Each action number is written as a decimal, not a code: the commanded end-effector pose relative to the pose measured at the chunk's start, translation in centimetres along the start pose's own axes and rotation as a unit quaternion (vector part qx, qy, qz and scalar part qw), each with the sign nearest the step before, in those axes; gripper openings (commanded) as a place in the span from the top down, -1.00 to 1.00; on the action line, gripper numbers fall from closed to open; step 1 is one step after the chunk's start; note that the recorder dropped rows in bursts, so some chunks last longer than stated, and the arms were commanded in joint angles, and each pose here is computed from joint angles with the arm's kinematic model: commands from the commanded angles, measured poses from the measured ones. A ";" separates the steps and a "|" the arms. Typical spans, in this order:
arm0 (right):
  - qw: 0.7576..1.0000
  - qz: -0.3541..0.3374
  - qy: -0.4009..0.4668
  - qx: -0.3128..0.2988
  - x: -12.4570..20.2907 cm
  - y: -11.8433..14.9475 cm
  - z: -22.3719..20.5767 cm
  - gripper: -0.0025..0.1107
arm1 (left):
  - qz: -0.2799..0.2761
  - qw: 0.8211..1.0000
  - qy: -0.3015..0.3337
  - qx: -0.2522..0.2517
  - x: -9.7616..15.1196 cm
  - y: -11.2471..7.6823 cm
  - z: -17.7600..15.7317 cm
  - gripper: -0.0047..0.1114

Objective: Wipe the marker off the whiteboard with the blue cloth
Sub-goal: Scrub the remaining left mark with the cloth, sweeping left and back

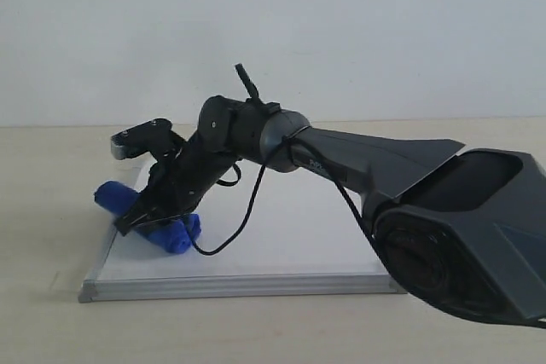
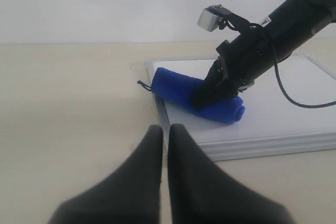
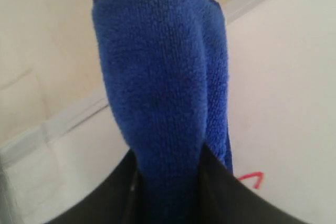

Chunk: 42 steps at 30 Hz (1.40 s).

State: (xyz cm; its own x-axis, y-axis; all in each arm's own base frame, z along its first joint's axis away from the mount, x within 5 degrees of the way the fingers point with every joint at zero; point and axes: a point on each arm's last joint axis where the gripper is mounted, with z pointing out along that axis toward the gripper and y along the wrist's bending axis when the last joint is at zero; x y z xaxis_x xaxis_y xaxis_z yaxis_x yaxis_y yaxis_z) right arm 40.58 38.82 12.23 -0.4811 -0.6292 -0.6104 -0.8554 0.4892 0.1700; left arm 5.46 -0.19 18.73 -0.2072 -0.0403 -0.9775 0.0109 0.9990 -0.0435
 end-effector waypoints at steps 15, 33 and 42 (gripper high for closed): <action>0.995 -0.014 0.093 0.039 2.1 0.0 1.0 0.96 | -0.001 1.000 -0.004 0.002 0.0 0.0 0.0 0.85; 0.907 -0.026 0.227 0.354 3.5 -7.2 -3.7 0.96 | -0.001 1.000 -0.004 0.002 0.0 0.0 0.0 0.85; 0.968 -0.022 0.243 0.062 3.9 -0.2 -0.8 0.96 | -0.001 1.000 -0.004 0.002 0.0 0.0 0.0 0.85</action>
State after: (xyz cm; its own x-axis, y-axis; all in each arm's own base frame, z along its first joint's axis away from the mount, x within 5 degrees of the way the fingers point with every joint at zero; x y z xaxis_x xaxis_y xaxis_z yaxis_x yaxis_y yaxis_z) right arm 42.86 32.57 12.52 -0.5204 -0.8272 -0.2120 -0.7816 0.5614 -0.2718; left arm 5.46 -0.19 18.73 -0.2072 -0.0403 -0.9775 0.0109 0.9990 -0.0435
